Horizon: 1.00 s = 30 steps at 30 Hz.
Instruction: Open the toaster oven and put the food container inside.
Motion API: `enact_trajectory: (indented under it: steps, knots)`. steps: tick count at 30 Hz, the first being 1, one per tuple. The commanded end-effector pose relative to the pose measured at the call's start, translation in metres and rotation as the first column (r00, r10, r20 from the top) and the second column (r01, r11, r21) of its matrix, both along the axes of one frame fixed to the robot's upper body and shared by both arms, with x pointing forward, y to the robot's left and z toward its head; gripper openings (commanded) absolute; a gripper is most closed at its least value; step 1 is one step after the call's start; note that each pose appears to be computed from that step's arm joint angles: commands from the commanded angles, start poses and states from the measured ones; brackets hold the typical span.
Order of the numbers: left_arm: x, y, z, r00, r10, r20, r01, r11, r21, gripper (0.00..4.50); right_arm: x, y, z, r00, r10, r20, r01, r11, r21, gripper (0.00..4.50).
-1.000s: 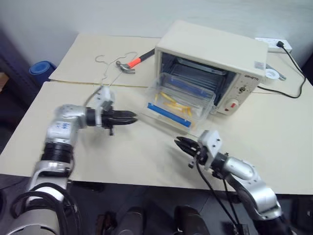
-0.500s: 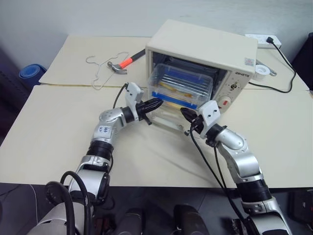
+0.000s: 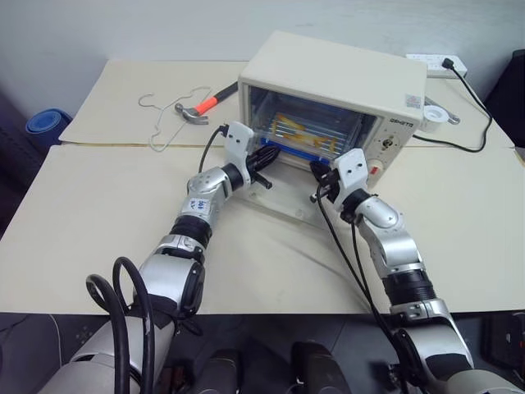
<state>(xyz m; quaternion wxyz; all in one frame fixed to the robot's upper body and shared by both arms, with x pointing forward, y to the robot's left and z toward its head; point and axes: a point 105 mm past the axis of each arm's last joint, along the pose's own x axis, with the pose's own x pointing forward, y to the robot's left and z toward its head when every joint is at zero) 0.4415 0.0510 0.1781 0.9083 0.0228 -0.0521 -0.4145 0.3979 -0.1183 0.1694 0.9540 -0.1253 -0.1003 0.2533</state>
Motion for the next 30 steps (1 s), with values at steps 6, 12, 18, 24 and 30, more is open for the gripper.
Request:
enact_trajectory:
  steps: [6, 12, 18, 24, 30]
  knots:
    - [-0.087, 0.082, 0.029, 0.909, -0.372, 0.186, 0.353, 0.927, 0.129, 2.45, -0.067, -0.053, 0.006, 0.999, 0.054, -0.003, -0.054, 0.997, -0.055, 0.00]
    - [-0.124, 0.124, 0.014, 0.912, -0.400, 0.085, 0.384, 0.909, 0.160, 4.18, -0.078, -0.080, -0.051, 0.972, 0.056, -0.226, -0.115, 0.960, -0.257, 0.00]
    - [-0.136, 0.133, 0.019, 0.945, -0.300, 0.134, 0.294, 0.954, 0.060, 4.48, -0.065, -0.041, -0.043, 0.966, 0.192, -0.173, -0.222, 0.959, -0.178, 0.00]
    - [-0.137, 0.147, 0.027, 0.976, -0.124, 0.179, 0.135, 0.990, -0.048, 4.48, -0.055, -0.028, 0.008, 0.972, 0.230, 0.047, -0.229, 0.973, -0.014, 0.00]
    - [-0.132, 0.174, 0.027, 0.977, 0.085, 0.196, -0.078, 0.996, -0.042, 4.48, -0.067, -0.039, 0.089, 0.909, 0.260, 0.327, -0.370, 0.863, 0.343, 0.00]
